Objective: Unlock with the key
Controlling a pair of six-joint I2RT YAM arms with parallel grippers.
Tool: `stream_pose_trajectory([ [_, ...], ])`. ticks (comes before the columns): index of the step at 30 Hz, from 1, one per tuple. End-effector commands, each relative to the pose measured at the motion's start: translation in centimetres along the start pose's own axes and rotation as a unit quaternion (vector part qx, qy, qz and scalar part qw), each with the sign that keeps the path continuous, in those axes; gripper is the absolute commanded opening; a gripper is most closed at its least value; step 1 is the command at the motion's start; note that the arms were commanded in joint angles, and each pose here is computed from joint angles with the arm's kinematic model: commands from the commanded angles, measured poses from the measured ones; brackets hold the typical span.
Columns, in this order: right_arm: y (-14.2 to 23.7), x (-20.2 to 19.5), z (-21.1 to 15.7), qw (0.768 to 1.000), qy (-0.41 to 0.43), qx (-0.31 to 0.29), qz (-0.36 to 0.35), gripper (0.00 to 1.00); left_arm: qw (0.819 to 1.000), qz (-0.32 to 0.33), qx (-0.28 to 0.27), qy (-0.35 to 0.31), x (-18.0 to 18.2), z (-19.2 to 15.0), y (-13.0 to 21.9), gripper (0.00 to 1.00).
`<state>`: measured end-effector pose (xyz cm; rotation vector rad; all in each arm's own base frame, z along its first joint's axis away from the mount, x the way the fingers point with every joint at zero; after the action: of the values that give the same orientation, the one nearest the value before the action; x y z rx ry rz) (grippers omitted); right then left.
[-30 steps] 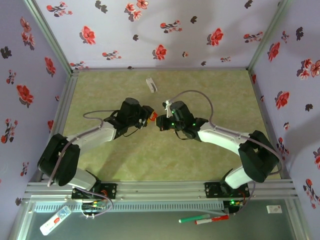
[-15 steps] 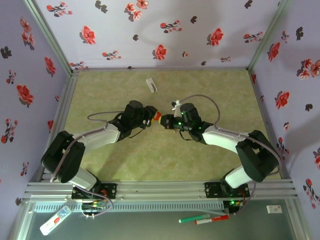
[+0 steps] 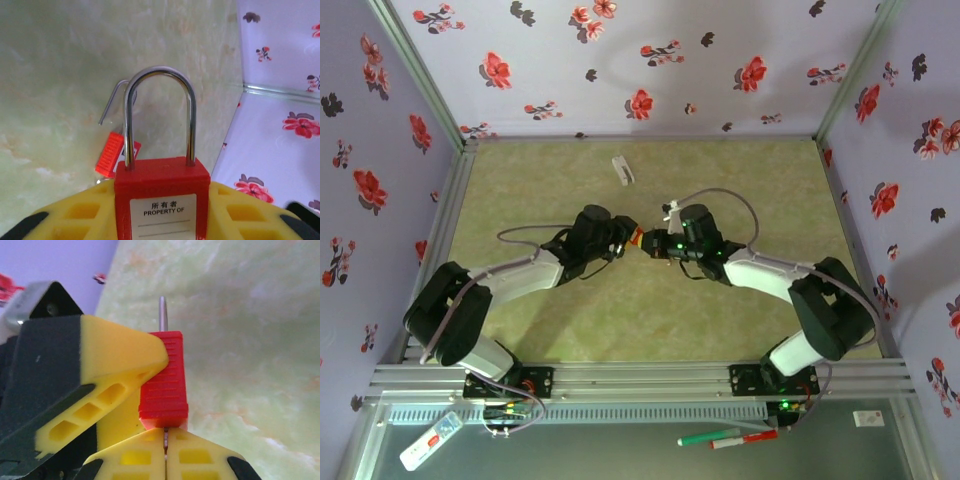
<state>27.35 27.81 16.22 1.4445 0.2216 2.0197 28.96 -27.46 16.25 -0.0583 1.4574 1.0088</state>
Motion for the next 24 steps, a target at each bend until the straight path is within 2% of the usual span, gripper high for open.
stream_pose_trajectory([
  [1,0.2,1.6,1.4,0.99,0.11,-0.056,-0.061,0.0,0.988,-0.076,0.128,-0.031,-4.5,-5.3,0.5,0.0],
  [4,0.1,1.6,1.9,0.988,0.127,-0.081,-0.048,0.0,0.986,-0.077,0.144,-0.036,-5.2,-6.4,0.2,0.0],
  [9,-0.6,1.0,1.9,0.989,0.123,-0.057,-0.052,0.0,0.986,-0.074,0.143,-0.035,-5.1,-6.4,0.3,0.0],
  [10,-0.5,1.0,1.8,0.99,0.118,-0.053,-0.048,0.03,0.987,-0.072,0.141,-0.035,-4.9,-6.2,0.4,0.0],
  [13,0.4,0.6,1.2,0.993,0.094,-0.047,-0.048,0.33,0.99,-0.058,0.124,-0.032,-4.0,-5.0,0.5,0.0],
  [15,1.2,0.1,0.5,0.995,0.071,-0.038,-0.057,0.45,0.993,-0.046,0.108,-0.026,-3.1,-4.0,0.6,0.0],
  [19,2.2,-0.5,-1.0,0.998,0.033,-0.023,-0.041,0.57,0.997,-0.017,0.076,-0.025,-1.5,-2.1,0.8,0.0],
  [24,2.9,-1.0,-1.9,0.999,0.004,-0.029,-0.028,0.59,0.998,0.01,0.062,-0.026,-0.2,-1.0,0.8,0.0],
])
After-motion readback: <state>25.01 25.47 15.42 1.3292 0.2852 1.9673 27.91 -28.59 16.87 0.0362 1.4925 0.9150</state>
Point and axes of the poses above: each hand's point on the last joint's axis, 136 mm out from that joint toward the fingers, its own y axis back along the fingers, its own x axis along the line the jaws close on, z = x × y, the point moved 5 cm from there along y, back along the fingers, and after that the axes turned 13 degrees about -y, right-handed, at the moved point
